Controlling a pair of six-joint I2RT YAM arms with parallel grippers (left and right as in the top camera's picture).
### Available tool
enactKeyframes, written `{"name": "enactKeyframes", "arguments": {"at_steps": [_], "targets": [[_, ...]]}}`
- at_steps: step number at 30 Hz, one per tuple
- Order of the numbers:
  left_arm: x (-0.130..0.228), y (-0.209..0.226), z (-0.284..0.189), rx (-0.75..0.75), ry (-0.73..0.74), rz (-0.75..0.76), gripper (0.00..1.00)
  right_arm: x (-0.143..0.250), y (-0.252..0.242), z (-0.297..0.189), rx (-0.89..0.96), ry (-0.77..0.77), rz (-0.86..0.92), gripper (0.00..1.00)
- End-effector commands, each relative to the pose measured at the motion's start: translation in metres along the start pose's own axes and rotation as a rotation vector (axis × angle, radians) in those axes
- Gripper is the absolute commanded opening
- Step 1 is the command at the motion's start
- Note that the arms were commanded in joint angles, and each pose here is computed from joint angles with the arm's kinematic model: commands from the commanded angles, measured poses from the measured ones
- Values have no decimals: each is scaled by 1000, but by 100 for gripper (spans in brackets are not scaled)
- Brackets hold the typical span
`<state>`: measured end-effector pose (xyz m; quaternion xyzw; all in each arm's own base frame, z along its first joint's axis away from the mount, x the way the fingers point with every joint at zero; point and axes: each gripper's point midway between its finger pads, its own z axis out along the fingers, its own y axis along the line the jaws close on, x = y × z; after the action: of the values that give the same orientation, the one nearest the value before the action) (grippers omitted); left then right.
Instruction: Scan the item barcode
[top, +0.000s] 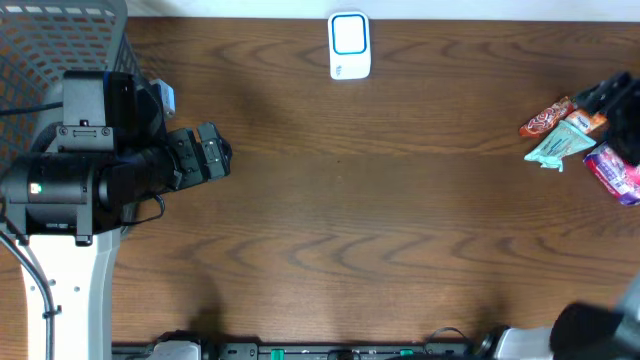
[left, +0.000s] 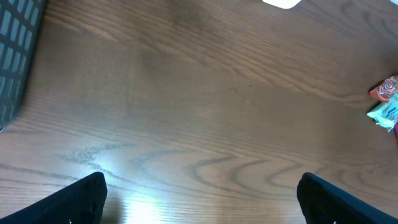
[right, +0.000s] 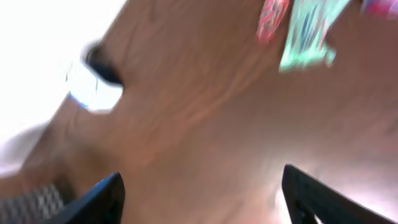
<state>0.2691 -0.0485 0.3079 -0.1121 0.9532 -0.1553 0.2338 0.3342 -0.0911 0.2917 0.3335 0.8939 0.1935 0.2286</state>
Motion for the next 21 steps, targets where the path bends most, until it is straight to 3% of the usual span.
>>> {"name": "enactKeyframes", "arguments": {"at_steps": [1, 6, 7, 13, 21], "targets": [[-2, -3, -4, 10, -12, 16, 98, 42, 26, -23, -43, 44, -122, 75], [-2, -3, -4, 10, -12, 16, 98, 100, 48, -49, -50, 98, -254, 79], [-2, -3, -4, 10, -12, 16, 98, 113, 51, -54, -55, 120, -278, 99], [-2, -3, -4, 10, -12, 16, 98, 160, 64, -71, -98, 190, -379, 99], [-2, -3, -4, 10, -12, 16, 98, 159, 59, -75, -67, 157, -399, 99]]}}
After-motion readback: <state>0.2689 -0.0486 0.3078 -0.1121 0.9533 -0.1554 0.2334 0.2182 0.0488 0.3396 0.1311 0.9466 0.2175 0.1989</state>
